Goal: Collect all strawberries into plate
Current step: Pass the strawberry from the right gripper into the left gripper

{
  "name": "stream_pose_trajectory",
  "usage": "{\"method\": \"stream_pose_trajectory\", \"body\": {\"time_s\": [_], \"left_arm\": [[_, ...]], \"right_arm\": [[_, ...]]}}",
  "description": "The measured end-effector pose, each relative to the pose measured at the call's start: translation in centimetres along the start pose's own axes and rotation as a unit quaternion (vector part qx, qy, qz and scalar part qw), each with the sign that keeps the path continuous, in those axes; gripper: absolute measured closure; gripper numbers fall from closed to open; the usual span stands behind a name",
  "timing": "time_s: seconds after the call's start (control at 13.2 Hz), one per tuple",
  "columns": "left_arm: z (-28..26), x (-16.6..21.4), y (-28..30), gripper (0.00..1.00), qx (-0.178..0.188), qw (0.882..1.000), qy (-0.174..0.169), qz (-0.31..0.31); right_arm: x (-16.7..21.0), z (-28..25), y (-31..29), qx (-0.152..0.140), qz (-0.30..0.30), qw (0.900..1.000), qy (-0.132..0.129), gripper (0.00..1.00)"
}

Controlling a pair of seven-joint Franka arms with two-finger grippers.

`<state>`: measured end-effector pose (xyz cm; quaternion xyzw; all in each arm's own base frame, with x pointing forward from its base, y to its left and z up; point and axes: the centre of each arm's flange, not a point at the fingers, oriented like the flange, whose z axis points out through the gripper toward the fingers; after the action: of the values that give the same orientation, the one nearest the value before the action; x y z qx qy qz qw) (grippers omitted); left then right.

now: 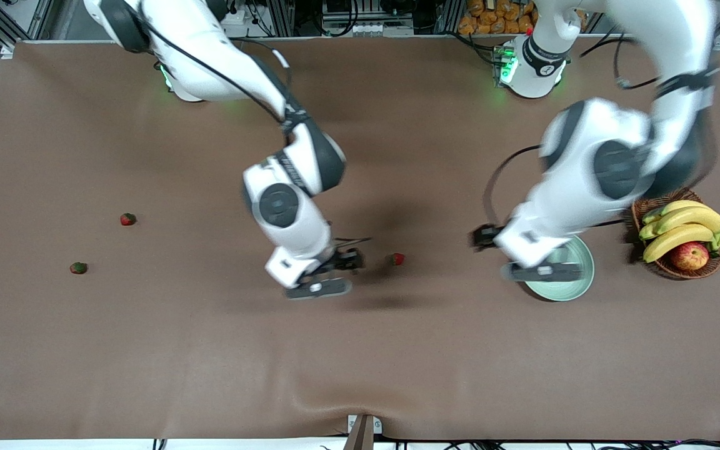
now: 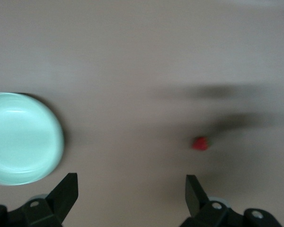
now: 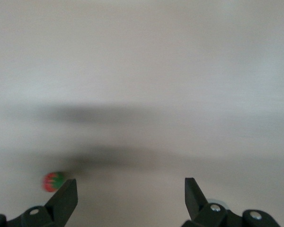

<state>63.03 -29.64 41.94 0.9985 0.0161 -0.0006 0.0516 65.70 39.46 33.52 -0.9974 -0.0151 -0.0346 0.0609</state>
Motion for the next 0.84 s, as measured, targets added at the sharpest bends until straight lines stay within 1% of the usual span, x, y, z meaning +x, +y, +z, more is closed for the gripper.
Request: {"method": "stream_pose_trajectory", "body": {"time_s": [0.15, 0.38, 0.53, 0.61, 0.68, 0.76, 0.84], "left_arm": [[5.7, -1.4, 5.2, 0.00, -0.011, 0.999, 0.000, -0.040], [13.7, -3.6, 9.6, 0.00, -0.011, 0.998, -0.016, -0.056], [17.5, -4.4, 10.6, 0.00, -0.011, 0.998, -0.022, -0.050], [19.0, -4.6, 10.9, 0.00, -0.012, 0.999, -0.021, -0.048], [20.4, -4.9, 11.2, 0.00, -0.012, 0.999, -0.021, -0.044], [21.6, -5.3, 11.5, 0.04, -0.006, 0.999, -0.020, -0.036], [22.4, -5.6, 11.6, 0.04, 0.001, 0.999, -0.019, -0.028]], "right_arm": [[1.5, -2.9, 6.6, -0.018, 0.026, 0.999, -0.009, 0.00], [2.1, -4.5, 18.0, -0.037, 0.058, 0.997, -0.032, 0.00], [1.4, -4.8, 25.8, -0.058, 0.085, 0.992, -0.076, 0.00], [1.0, -5.0, 29.2, -0.064, 0.097, 0.989, -0.096, 0.00], [0.6, -5.0, 32.2, -0.067, 0.103, 0.986, -0.112, 0.00], [0.2, -4.8, 35.1, -0.071, 0.106, 0.984, -0.123, 0.00], [-0.5, -4.5, 37.8, -0.073, 0.108, 0.982, -0.134, 0.00]]}}
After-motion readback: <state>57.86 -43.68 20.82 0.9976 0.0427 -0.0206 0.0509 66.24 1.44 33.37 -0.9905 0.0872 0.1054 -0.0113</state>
